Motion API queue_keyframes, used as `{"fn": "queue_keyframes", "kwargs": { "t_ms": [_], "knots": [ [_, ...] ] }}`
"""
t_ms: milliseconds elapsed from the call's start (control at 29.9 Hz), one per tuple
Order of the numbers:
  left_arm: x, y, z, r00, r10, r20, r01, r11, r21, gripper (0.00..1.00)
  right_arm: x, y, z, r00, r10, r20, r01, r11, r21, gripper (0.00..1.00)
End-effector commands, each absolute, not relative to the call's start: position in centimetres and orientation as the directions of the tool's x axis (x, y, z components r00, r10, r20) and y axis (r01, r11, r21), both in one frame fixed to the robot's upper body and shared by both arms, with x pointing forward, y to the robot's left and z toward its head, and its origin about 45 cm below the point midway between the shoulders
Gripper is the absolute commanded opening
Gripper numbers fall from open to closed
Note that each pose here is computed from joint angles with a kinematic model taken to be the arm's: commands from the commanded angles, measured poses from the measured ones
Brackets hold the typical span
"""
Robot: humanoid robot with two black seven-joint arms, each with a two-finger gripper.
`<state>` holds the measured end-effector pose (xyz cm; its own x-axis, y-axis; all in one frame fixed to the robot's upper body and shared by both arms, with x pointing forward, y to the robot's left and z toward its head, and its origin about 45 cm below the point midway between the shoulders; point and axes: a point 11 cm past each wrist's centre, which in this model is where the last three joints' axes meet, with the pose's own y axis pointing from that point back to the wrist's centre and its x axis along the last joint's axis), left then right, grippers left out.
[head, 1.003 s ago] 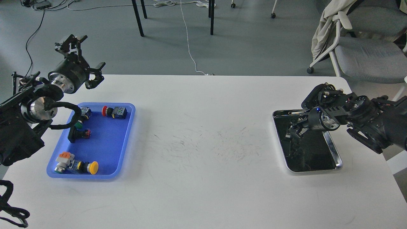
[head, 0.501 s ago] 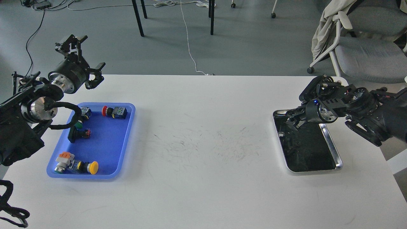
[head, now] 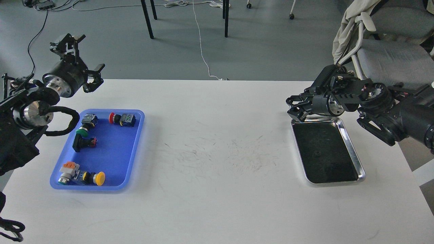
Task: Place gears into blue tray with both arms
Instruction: 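Carry the black gear with the right gripper toward the table center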
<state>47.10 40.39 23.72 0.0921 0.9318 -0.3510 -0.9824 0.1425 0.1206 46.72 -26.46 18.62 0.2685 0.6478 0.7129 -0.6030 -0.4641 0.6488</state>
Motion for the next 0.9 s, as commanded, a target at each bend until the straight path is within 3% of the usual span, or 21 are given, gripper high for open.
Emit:
{"fn": "queue_keyframes", "kwargs": {
  "t_ms": [0,301,501,869],
  "knots": [
    [46.9,41.1,24.4,0.094,0.935,-0.341,-0.983,0.14,0.114,0.99,47.0,-23.9,19.1,0.211,0.612,0.762,-0.606,-0.53,0.593,0.01],
    [46.2,43.5,26.5,0.089,0.948,-0.304,-0.987,0.124,0.098,0.99,46.2,-16.0,18.8,0.061,0.521,0.851,-0.549,-0.695,0.465,0.01],
    [45.7,44.5,28.0,0.098,0.954,-0.284,-0.988,0.127,0.084,0.99,43.7,-9.8,17.5,-0.026,0.436,0.899,-0.457,-0.806,0.377,0.01],
    [45.2,45.4,29.1,0.099,0.959,-0.266,-0.99,0.122,0.075,0.99,42.0,-9.5,16.1,-0.057,0.411,0.91,-0.413,-0.839,0.353,0.01]
  ]
}}
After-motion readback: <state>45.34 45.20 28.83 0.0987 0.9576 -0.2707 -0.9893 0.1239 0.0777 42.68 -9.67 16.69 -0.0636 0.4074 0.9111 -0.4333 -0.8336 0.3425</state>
